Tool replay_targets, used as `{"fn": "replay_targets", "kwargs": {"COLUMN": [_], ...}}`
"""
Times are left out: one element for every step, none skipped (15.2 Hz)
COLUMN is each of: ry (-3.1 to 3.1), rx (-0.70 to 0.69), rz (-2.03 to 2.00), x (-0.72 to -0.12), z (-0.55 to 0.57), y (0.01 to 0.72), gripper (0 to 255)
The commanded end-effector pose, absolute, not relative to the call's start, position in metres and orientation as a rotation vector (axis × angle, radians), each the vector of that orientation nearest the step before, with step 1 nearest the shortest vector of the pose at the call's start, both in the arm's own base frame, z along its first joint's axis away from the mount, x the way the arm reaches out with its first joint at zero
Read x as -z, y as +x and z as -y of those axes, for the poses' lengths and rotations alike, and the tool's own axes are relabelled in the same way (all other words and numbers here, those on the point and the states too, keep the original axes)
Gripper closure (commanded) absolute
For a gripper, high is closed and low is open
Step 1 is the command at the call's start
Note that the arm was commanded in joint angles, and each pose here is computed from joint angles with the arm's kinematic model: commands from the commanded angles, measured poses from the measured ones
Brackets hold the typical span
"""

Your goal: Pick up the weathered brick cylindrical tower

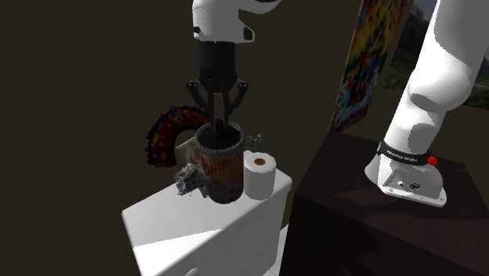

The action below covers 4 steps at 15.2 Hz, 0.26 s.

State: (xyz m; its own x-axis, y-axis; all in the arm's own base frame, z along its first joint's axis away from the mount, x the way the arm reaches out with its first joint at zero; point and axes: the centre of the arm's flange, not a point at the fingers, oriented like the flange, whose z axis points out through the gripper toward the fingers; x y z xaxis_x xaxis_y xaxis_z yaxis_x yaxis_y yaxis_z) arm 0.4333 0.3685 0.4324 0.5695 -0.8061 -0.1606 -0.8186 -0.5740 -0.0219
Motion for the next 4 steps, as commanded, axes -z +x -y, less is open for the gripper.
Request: {"fn": "replay_targets", "kwargs": {"ry": [-2.698, -2.698, -2.698, -2.698], "rx": [-0.202, -0.202, -0.202, -0.202], "rz": [-1.4, -1.4, -1.4, -1.4], "x": [-0.4444, -0.4497, -0.4505, -0.4505], "z": [-0.3677, -0.3677, -0.3677, -0.3677], "y": [0.4331, 0.4331, 0.4331, 0.4331], "gripper": [255, 255, 255, 255]}}
